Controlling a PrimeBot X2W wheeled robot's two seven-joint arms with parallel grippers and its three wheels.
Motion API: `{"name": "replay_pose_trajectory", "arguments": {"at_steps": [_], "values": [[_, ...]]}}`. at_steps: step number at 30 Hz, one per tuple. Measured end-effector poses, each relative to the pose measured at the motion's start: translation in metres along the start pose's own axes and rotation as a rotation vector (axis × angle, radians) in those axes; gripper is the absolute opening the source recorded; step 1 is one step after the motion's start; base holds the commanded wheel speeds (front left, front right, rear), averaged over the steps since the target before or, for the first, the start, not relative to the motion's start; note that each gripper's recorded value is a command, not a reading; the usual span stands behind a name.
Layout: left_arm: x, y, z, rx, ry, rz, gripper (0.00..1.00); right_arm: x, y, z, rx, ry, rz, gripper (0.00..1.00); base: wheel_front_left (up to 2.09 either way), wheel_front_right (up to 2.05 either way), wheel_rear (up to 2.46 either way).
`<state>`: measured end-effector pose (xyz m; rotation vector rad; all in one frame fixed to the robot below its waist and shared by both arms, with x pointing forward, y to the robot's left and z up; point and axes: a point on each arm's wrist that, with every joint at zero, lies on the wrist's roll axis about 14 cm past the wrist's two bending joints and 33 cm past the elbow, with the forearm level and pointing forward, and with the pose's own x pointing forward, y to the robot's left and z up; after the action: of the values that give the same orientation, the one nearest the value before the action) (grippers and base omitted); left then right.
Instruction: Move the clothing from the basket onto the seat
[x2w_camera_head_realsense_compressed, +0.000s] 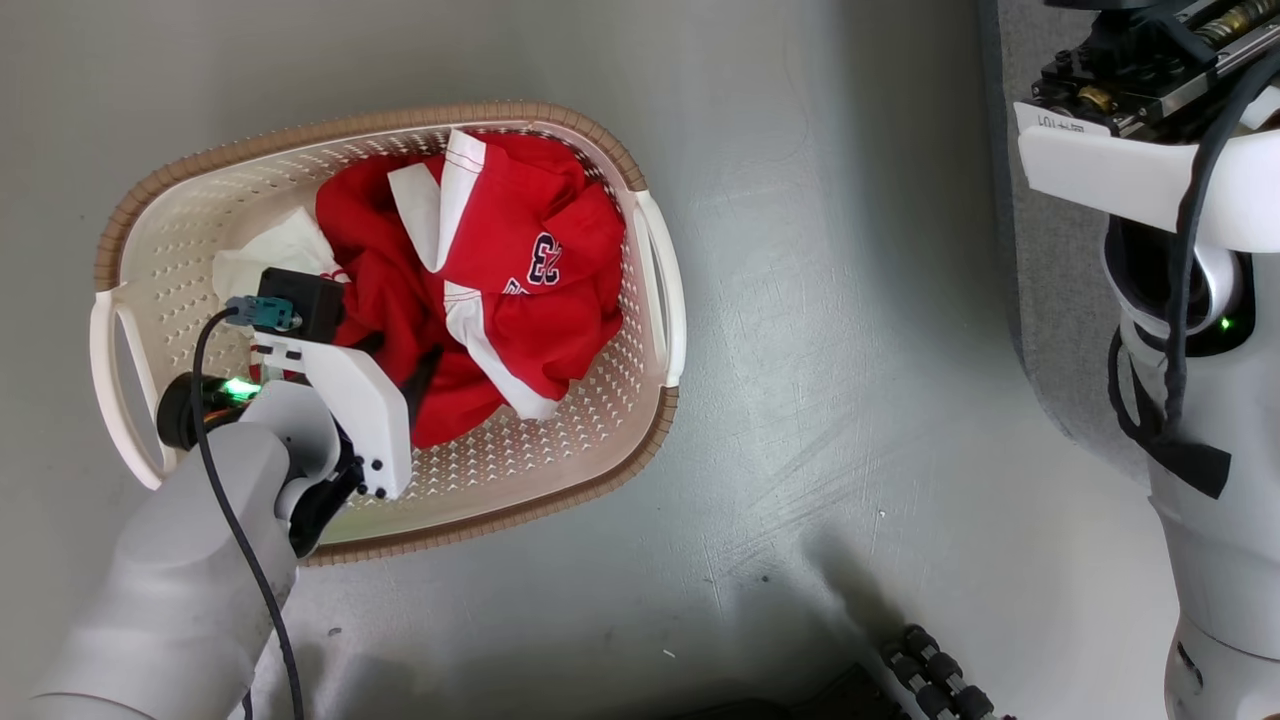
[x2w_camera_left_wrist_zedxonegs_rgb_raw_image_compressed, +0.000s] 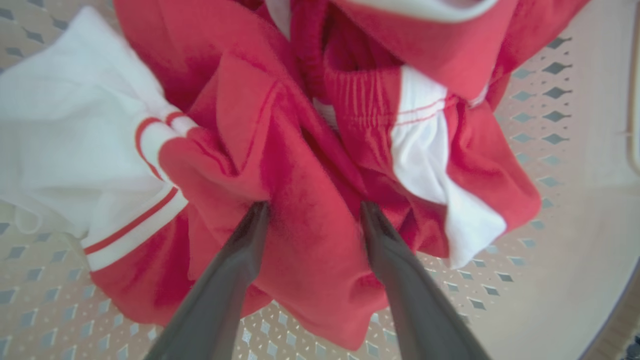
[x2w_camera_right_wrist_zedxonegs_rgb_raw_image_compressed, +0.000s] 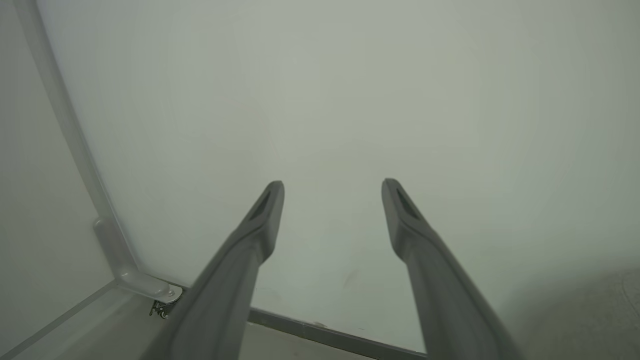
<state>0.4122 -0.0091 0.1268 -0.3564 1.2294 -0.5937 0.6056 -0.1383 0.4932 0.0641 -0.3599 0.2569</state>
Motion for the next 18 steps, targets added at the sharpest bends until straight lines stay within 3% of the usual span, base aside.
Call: {"name": "replay_pose_trajectory", "arguments": {"at_steps": [1,2,18], "values": [[0.001,0.001,0.000,0.003,0.001,0.000,0.05,0.000,-0.001,-0.001,0.003,0.002,-0.002,1.00,0.00,0.00,0.00],[0.001,0.001,0.000,0.004,0.003,0.000,0.00,-0.001,-0.001,-0.001,0.003,0.003,-0.002,1.00,0.00,0.00,0.00],[-0.004,-0.006,0.010,-0.014,-0.024,-0.015,0.00,0.002,-0.002,0.006,-0.001,-0.008,-0.007,1.00,0.00,0.00,0.00]]}}
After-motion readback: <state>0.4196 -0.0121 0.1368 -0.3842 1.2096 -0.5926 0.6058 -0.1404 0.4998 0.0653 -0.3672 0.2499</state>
